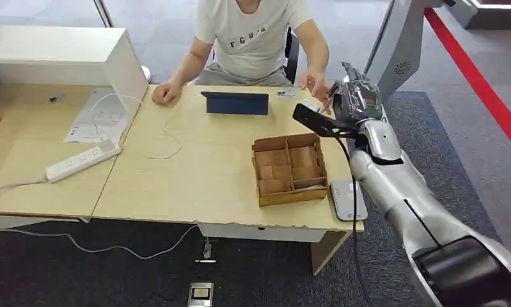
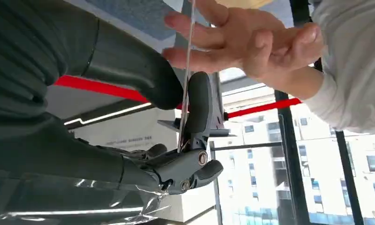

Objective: Pass the card to the sensor for recognition and then transmit it.

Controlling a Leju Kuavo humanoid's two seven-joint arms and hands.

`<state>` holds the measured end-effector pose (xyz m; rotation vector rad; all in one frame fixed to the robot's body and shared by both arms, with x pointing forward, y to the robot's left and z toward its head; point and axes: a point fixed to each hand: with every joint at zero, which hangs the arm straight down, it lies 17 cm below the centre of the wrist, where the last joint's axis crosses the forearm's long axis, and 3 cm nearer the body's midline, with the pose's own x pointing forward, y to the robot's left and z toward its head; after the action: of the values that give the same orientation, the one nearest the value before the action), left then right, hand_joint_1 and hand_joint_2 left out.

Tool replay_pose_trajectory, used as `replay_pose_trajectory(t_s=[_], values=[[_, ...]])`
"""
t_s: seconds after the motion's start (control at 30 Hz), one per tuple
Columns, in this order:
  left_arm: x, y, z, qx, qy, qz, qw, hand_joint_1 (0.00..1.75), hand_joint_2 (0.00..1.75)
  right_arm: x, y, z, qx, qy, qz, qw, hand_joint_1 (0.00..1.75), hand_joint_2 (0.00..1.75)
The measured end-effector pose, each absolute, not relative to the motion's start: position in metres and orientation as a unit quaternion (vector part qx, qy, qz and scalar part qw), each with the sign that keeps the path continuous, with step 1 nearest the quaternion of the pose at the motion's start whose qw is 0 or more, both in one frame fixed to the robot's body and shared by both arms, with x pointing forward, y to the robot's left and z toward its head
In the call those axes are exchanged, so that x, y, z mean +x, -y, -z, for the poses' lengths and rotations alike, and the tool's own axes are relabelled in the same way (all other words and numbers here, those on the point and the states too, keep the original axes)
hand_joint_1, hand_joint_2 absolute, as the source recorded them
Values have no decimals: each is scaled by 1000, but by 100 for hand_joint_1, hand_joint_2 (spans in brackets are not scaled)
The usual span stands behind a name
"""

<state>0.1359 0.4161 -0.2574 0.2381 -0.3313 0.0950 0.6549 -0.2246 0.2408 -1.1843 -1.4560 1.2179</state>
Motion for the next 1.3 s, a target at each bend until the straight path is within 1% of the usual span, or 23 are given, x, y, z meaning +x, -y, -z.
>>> replay_pose_trajectory(t_s=[0.5,0.53,0.57,0.83,1.0,1.17,1.3], values=[[132,-413,259,113,153,-43,981,0,0,650,240,-215,-478,567,-502,445,175,175],[132,-413,259,113,153,-43,981,0,0,650,240,-214,-476,568,-502,446,110,175],[132,-413,259,113,153,-43,981,0,0,650,241,-214,-475,569,-501,448,0,0],[130,-413,260,114,145,-44,982,0,0,647,238,-210,-464,580,-507,437,0,0],[129,-413,260,114,144,-45,982,0,0,646,242,-213,-478,582,-508,419,0,0],[127,-413,261,114,137,-46,983,0,0,648,272,-218,-502,566,-517,400,0,0],[122,-413,262,113,128,-51,984,0,0,648,331,-222,-508,560,-491,433,0,0]])
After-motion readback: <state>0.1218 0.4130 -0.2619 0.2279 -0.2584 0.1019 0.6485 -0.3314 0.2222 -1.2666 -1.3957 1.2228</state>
